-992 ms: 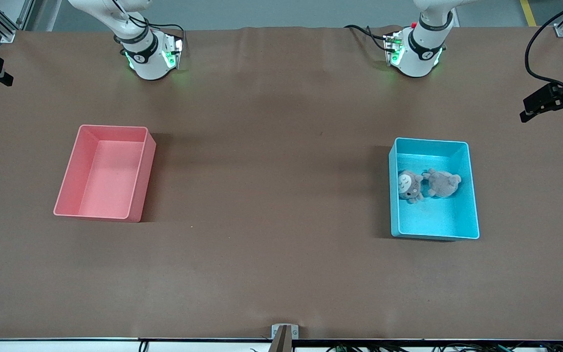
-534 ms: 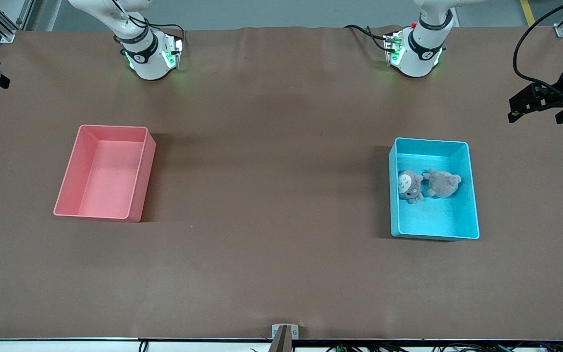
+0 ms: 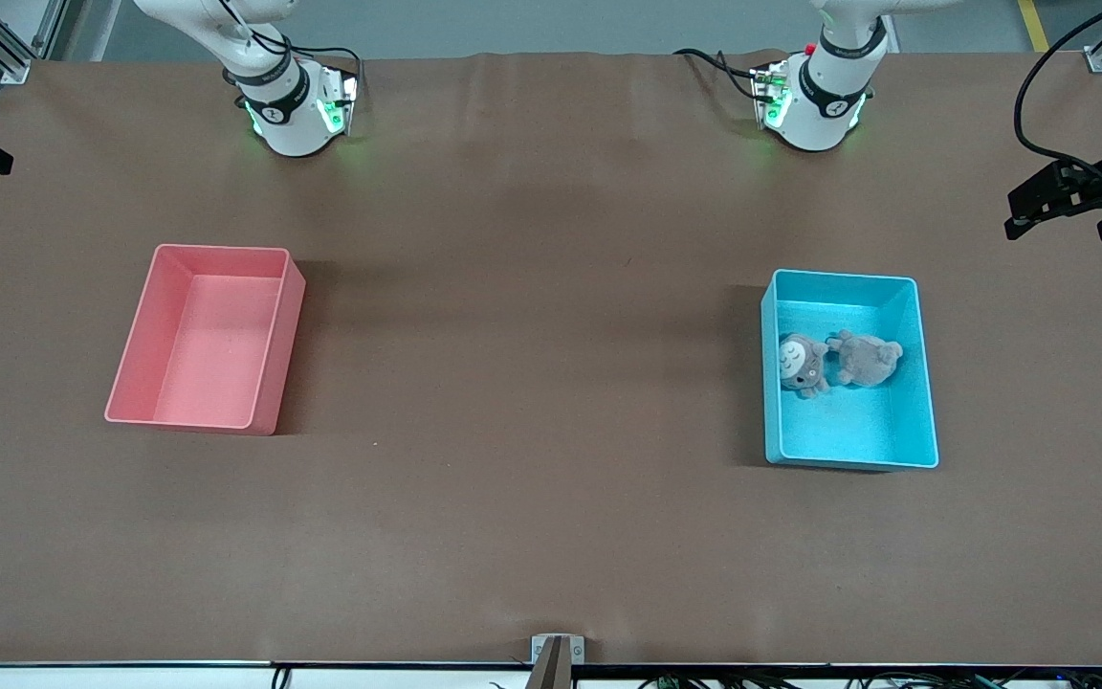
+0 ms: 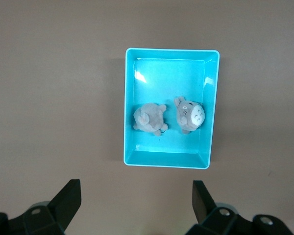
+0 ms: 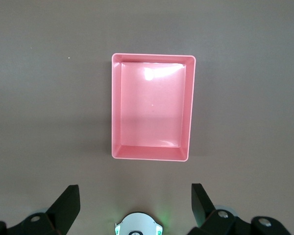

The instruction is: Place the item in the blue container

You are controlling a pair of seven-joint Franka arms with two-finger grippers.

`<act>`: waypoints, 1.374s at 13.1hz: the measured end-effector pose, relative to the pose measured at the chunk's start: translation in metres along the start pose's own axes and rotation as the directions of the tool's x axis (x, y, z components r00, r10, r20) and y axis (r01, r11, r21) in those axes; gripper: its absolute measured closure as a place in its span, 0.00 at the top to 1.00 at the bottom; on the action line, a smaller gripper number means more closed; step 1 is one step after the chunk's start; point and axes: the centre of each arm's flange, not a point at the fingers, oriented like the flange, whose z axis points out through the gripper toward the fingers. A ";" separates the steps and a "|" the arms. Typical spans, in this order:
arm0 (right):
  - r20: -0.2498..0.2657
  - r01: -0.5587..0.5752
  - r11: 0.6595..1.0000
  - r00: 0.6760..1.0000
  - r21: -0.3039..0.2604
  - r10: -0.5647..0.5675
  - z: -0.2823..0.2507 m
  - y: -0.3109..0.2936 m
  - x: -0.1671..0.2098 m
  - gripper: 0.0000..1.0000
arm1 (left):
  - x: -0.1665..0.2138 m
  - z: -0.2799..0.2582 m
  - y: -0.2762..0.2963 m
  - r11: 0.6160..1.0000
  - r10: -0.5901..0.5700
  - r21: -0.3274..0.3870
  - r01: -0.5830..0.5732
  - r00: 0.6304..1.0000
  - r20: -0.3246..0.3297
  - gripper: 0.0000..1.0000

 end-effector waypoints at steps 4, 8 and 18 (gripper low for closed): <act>-0.001 -0.004 1.000 1.000 0.000 0.004 0.000 0.002 0.002 1.00 | 0.000 -0.002 -0.006 1.000 -0.014 -0.011 0.014 1.000 -0.005 1.00; 0.011 0.017 1.000 1.000 -0.001 -0.017 0.007 0.004 0.007 1.00 | -0.001 -0.003 -0.020 0.998 -0.049 -0.050 0.048 0.999 -0.006 1.00; 0.011 0.023 1.000 1.000 0.007 -0.023 0.007 0.001 0.008 1.00 | -0.001 -0.007 -0.021 0.997 -0.051 -0.050 0.050 0.999 -0.016 1.00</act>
